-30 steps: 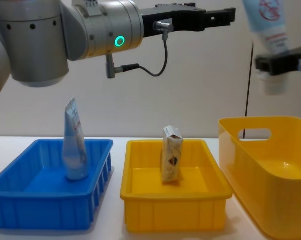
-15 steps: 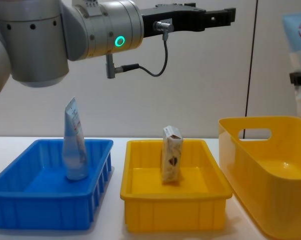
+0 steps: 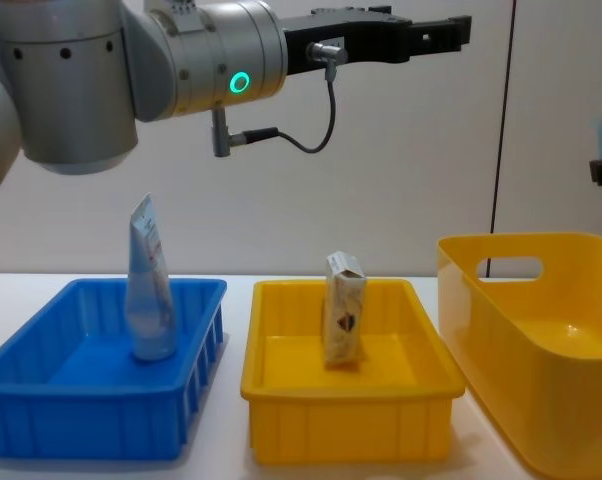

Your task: Bimanual collaborative sorting of washing and personal care products

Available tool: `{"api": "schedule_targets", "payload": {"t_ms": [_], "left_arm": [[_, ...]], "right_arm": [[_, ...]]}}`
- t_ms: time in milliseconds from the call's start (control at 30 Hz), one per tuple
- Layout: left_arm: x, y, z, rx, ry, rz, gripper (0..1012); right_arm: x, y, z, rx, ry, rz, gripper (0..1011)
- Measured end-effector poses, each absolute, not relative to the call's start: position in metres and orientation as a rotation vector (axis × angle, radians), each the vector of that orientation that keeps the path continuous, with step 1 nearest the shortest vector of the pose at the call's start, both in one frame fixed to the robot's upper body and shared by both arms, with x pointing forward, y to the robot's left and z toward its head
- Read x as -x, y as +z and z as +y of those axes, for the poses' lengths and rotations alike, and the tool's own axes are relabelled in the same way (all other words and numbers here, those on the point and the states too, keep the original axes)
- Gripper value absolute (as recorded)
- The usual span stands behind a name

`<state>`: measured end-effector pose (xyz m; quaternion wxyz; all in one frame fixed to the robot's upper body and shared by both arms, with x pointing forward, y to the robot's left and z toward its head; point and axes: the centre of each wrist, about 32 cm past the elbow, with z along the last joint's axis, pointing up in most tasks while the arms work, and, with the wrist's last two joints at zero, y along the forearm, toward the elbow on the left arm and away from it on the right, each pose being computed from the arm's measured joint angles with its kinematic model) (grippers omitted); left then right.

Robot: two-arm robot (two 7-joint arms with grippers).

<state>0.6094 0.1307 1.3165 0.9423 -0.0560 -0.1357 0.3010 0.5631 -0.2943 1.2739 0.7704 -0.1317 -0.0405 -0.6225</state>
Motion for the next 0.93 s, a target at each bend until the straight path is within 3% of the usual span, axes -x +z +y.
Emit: {"api": "schedule_targets", "payload": {"t_ms": [133,933], "left_arm": [[-0.6094,1.3165,0.1307,0.114,0.614,-0.277,1001],[-0.6094,1.3165,0.1307,0.114,0.614,-0.277,1001]], "right_arm": [[-0.5626,1.2736,-0.2952,0.286,-1.354,-0.087,1001],[-0.5613,1.2725,-0.2975,0.29,-1.366,-0.082,1002]]}}
